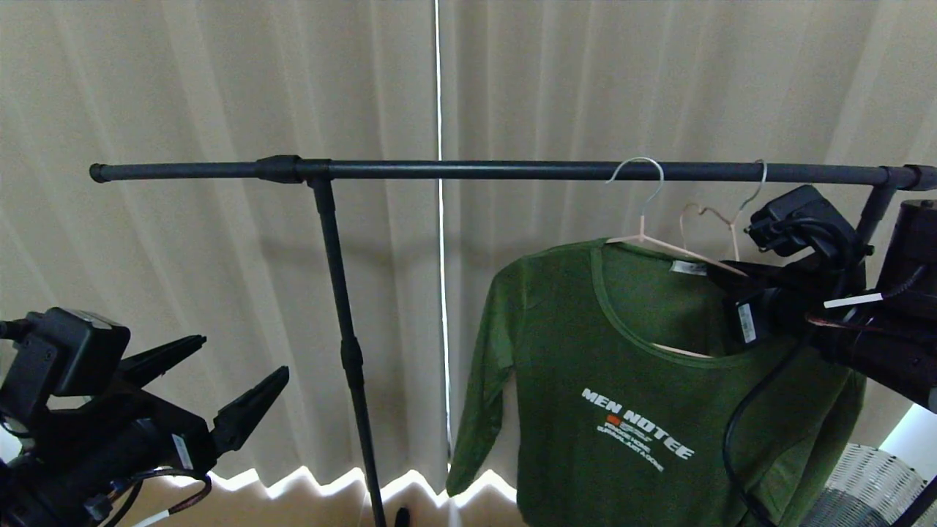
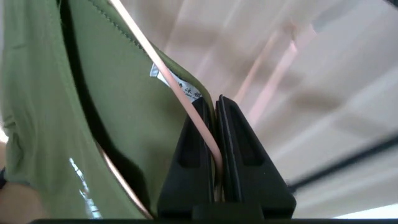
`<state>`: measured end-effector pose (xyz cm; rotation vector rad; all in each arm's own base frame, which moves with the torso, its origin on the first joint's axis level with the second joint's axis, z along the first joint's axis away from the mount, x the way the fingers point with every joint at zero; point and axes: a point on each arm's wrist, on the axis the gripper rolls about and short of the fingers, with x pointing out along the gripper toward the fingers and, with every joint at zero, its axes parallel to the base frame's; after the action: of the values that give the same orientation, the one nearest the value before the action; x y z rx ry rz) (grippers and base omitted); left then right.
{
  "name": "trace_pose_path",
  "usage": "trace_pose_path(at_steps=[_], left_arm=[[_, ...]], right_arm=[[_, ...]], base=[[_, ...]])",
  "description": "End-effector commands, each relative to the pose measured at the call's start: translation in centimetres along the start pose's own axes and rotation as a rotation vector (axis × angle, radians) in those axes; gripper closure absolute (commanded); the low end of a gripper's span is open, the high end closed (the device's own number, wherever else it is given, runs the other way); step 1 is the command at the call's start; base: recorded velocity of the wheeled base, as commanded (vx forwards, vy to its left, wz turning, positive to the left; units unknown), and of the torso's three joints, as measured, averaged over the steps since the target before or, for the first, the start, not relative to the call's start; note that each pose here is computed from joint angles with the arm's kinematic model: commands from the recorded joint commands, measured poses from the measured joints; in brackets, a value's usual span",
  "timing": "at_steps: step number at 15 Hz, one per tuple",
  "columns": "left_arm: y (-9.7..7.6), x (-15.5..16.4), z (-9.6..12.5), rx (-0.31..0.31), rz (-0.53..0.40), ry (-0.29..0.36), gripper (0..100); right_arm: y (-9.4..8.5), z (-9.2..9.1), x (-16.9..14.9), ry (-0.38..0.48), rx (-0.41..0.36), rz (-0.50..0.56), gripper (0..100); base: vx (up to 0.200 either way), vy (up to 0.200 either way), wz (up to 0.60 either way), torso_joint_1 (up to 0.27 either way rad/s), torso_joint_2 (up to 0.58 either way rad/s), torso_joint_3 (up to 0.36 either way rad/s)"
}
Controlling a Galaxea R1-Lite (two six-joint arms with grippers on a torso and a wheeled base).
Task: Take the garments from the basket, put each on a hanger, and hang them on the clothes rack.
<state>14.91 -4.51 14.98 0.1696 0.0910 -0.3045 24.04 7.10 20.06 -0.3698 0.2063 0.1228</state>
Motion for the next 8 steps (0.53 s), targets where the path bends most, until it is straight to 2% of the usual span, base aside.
trace_pose_path(at_steps=[1, 8], left_arm=[[0.0, -0.1, -0.2, 0.001, -0.002, 0.006, 0], [0.0, -0.2, -0.1, 0.001, 0.000, -0.005, 0]], right_arm=[[0.0, 0.2, 0.1, -0.009, 0.003, -0.003, 100], [-0.4, 1.8, 0.3, -0.054, 0.012, -0.016, 100]], base=[[0.000, 0.000, 0.00, 0.000, 0.00, 0.000], [0.000, 0.000, 0.00, 0.000, 0.00, 0.000]])
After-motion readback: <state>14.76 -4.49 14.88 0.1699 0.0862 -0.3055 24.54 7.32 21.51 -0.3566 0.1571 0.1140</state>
